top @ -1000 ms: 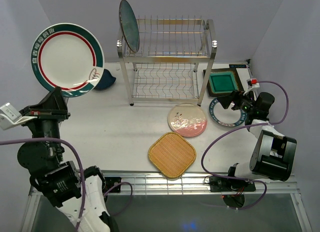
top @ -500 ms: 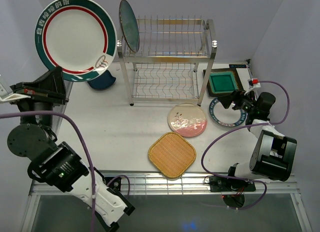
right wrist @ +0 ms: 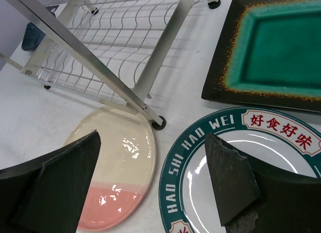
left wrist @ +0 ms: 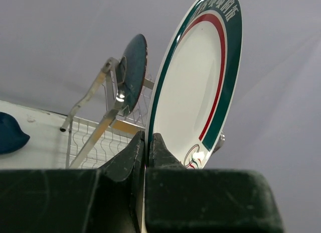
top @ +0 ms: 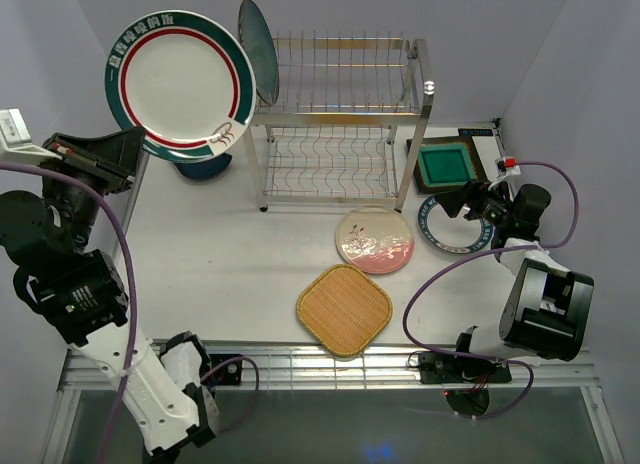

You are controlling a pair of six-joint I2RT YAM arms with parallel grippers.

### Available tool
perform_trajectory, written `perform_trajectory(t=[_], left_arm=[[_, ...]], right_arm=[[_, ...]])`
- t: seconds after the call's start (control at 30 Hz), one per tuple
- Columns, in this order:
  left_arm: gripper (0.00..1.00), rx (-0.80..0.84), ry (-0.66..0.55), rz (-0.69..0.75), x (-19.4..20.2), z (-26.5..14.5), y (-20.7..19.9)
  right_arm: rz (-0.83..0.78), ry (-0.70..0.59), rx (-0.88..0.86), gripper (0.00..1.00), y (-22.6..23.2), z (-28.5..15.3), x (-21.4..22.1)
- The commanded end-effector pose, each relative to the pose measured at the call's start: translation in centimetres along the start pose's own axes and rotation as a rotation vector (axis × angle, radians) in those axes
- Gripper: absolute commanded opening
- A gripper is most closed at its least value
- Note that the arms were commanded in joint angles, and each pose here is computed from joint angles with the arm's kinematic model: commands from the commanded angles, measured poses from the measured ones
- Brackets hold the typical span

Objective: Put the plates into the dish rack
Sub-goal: Insert the plate into the dish rack.

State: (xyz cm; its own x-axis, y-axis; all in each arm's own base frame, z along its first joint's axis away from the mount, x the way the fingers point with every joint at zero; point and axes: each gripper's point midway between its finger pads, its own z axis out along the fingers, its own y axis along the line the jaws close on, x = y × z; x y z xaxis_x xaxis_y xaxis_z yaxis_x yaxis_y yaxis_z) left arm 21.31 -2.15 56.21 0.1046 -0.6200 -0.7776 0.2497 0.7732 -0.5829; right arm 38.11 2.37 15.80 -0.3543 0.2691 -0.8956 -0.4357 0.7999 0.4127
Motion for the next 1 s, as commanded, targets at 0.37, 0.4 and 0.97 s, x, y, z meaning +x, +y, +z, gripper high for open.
perform_trajectory(t=[0.37,0.4,0.97], left_arm=[[0.00,0.134,0.120,0.047,6.4,4.1,-2.8],[0.00,0.134,0.119,0.053,6.5,4.1,-3.0],[0.00,0.063,-0.034,0.078,4.6,9.3,-4.0]], right_arm=[[-0.026,-0.029,-0.024,0.90,-0.1,0.3,-1.9],[-0.026,-0.029,-0.024,0.90,-0.1,0.3,-1.9],[-0.017,-0.023,-0.030,0.90,-0.2,0.4,-1.8]])
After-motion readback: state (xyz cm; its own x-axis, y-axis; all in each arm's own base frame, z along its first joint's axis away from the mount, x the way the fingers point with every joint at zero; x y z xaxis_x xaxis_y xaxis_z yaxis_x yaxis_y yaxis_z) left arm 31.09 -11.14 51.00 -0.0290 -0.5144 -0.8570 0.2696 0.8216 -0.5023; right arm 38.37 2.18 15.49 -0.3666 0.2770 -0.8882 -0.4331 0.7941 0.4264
